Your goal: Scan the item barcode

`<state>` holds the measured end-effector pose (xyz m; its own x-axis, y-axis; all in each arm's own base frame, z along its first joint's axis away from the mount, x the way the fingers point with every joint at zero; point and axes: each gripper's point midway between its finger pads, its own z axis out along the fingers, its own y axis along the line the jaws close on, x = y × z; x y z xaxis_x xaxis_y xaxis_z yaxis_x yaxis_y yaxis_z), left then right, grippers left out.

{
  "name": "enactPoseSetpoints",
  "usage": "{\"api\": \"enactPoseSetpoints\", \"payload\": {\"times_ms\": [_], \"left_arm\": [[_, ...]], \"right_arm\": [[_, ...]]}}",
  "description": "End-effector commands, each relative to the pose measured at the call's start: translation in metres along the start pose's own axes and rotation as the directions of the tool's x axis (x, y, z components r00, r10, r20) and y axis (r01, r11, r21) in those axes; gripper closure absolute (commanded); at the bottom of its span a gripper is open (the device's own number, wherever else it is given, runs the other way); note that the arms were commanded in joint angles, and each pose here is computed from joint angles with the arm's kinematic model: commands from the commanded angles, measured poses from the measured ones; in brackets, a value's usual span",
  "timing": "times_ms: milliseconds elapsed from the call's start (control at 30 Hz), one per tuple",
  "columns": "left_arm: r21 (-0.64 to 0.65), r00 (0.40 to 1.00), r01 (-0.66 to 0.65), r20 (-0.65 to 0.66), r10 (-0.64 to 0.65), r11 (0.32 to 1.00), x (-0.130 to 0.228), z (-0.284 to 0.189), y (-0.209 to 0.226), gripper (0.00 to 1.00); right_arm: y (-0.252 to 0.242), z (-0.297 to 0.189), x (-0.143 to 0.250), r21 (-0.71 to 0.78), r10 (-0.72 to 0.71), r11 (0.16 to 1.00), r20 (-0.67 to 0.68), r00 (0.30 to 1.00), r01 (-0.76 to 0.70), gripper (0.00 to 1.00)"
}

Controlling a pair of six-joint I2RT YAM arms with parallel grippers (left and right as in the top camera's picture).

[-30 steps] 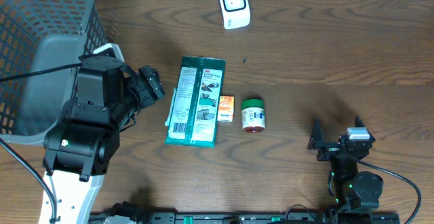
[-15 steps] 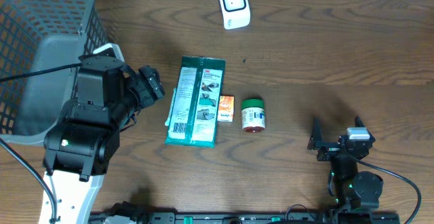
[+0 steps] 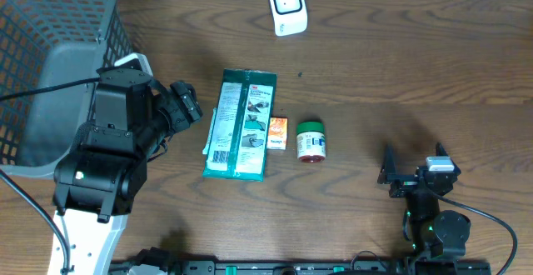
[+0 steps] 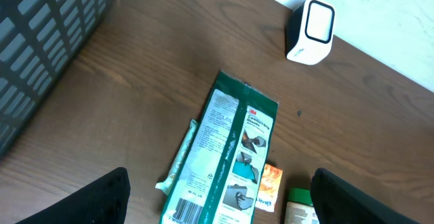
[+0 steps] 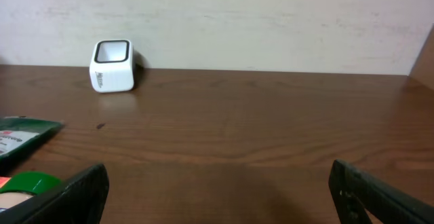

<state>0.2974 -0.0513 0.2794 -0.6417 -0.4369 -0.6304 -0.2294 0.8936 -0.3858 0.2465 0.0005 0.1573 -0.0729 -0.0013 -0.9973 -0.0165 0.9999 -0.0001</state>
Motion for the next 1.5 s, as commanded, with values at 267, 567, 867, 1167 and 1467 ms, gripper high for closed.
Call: {"api": "enactPoseSetpoints", "payload": {"times_ms": [267,567,867,1167,1467], "left_arm": [[-0.012,1.000,-0.017,0.018,0.017,1.000,-0.006,-0.002,0.001,0.15],[-0.012,1.000,-0.017,0.018,0.017,1.000,-0.006,-0.002,0.001,0.15],[-0.012,1.000,-0.017,0.018,0.017,1.000,-0.006,-0.002,0.001,0.14],[-0.012,1.000,-0.017,0.018,0.017,1.000,-0.006,-0.002,0.001,0.14],[-0.012,1.000,-0.017,0.018,0.017,1.000,-0.006,-0.002,0.001,0.14]], "right_arm": [[0.004,0.000,0.000,-0.016,0.136,0.991,-0.002,0.991,-0.136,0.01],[0.004,0.000,0.002,-0.014,0.182,0.983,-0.012,0.983,-0.182,0.01],[0.013,-0.002,-0.021,-0.070,0.250,0.966,-0.009,0.968,-0.250,0.01],[0.021,-0.009,-0.111,-0.114,0.252,0.961,-0.016,0.968,-0.252,0.01],[0.051,0.004,-0.157,-0.231,0.249,0.922,-0.260,0.933,-0.310,0.01]]}}
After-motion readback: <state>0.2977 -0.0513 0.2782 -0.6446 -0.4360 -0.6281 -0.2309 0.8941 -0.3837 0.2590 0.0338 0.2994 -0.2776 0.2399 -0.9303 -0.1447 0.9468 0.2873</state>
